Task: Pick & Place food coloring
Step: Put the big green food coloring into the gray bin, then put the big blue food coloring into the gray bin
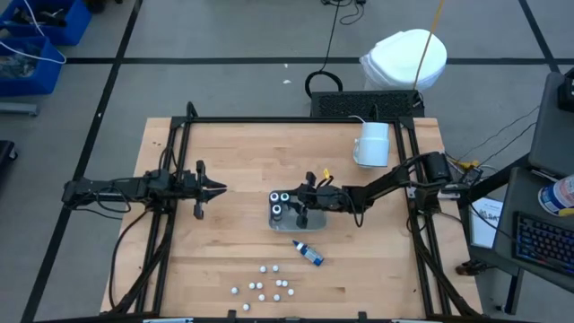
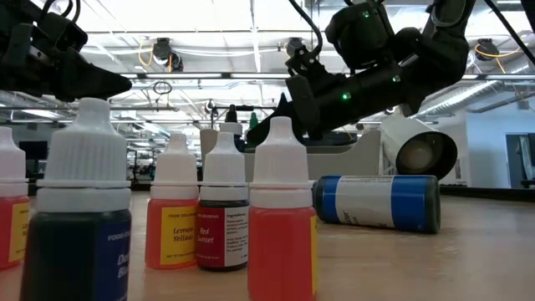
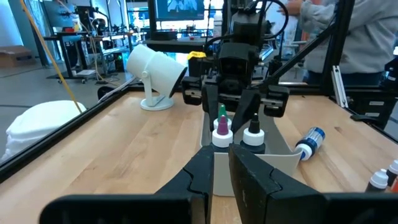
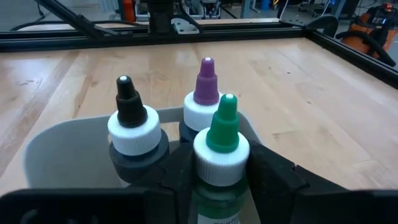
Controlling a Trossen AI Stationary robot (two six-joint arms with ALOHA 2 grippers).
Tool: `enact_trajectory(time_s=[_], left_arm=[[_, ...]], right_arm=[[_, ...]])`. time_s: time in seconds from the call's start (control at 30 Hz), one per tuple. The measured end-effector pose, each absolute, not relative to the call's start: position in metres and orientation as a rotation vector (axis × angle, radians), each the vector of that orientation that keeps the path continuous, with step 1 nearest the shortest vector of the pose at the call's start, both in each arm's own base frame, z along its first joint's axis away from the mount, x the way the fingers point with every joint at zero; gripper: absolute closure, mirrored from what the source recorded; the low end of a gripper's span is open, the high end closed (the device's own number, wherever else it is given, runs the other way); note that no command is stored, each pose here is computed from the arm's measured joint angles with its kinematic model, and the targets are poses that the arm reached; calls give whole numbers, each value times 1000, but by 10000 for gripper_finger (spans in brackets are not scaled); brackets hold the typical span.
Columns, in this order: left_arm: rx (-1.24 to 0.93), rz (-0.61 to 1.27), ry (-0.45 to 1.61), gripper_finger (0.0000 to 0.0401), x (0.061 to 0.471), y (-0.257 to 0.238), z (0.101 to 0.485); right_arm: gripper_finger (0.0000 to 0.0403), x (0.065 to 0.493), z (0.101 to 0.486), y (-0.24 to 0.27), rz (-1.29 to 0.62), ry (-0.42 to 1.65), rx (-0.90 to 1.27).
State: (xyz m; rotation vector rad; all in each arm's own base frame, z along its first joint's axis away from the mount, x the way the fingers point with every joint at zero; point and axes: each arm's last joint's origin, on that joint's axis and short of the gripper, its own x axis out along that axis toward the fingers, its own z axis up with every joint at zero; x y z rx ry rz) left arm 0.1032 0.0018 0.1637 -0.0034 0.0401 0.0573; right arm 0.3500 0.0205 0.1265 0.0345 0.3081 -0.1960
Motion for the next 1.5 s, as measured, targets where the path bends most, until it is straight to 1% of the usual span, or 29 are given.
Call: enact_trajectory(time_s=[0.13, 0.23, 0.5, 0.63, 0.8, 0.87, 0.97, 1.07, 1.17, 1.33, 1.5], left_arm=[[-4, 57, 40, 343, 103, 2, 164], [-4, 57, 40, 343, 103, 2, 164], [-4, 56, 40, 343, 103, 2, 164], [-3, 56, 41, 343, 103, 2, 164], [-3, 55, 43, 343, 103, 2, 164], [-4, 55, 44, 343, 103, 2, 163], [-3, 55, 44, 343, 103, 2, 164], [-3, 55, 44, 343, 103, 2, 164], [-4, 55, 45, 343, 103, 2, 164], [-12, 55, 45, 343, 103, 2, 163], [-28, 55, 47, 343, 103, 2, 163]], right_arm=[[238, 350, 127, 21, -190, 295, 37], [221, 351, 129, 21, -191, 269, 42], [203, 350, 138, 21, -189, 237, 40], [203, 345, 157, 22, -178, 221, -2], [202, 327, 197, 35, -175, 230, -89], [202, 318, 217, 49, -129, 235, -129], [202, 310, 247, 84, -52, 264, -176], [202, 304, 274, 124, -73, 370, -232], [202, 301, 290, 159, -98, 500, -241], [202, 302, 297, 204, -98, 667, -173], [203, 322, 275, 241, -26, 833, -106]])
